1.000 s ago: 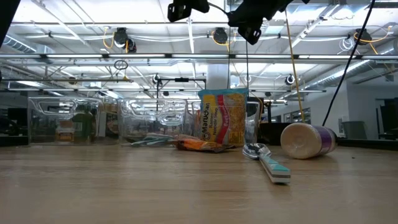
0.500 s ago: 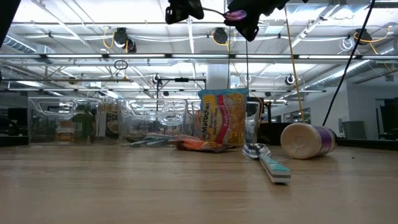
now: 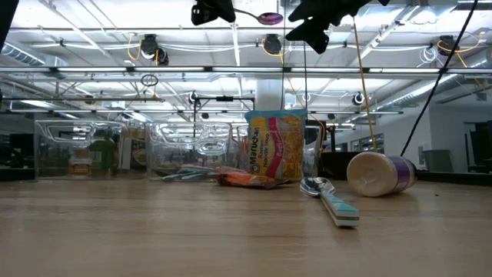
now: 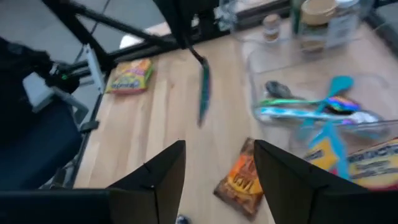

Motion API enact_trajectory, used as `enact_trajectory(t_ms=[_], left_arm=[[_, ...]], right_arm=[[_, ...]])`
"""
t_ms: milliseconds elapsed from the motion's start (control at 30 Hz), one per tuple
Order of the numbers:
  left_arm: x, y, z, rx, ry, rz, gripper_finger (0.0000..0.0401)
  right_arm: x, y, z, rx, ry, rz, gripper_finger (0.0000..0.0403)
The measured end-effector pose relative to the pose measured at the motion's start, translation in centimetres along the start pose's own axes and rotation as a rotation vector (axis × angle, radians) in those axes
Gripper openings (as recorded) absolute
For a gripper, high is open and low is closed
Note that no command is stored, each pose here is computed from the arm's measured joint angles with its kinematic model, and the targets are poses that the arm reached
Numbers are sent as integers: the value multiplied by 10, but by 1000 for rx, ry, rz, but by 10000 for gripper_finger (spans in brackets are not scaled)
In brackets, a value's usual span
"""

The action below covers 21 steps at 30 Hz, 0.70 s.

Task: Pick & Place Food Item
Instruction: Put the purple and blue spoon into the middle transparent bin

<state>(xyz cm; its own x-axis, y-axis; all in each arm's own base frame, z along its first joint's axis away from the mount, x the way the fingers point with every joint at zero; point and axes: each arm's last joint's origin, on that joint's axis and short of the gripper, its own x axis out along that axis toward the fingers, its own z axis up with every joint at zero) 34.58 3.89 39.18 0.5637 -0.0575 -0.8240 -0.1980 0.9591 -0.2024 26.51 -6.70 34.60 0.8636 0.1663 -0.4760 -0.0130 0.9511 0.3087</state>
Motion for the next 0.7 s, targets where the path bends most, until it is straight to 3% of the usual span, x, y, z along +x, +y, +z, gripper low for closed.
enact_trajectory(t_ms=[200,433,700], left_arm=[[-29,15,-9,-24,-17,119,0],[-53,49,-21,-215,6,346,0],[-26,76,-25,-429,-23,414,0]], right_arm=[[-19,-12,2,26,-31,-58,181],[-32,-24,4,80,-70,-116,181],[-26,-33,-12,159,-101,-168,177]])
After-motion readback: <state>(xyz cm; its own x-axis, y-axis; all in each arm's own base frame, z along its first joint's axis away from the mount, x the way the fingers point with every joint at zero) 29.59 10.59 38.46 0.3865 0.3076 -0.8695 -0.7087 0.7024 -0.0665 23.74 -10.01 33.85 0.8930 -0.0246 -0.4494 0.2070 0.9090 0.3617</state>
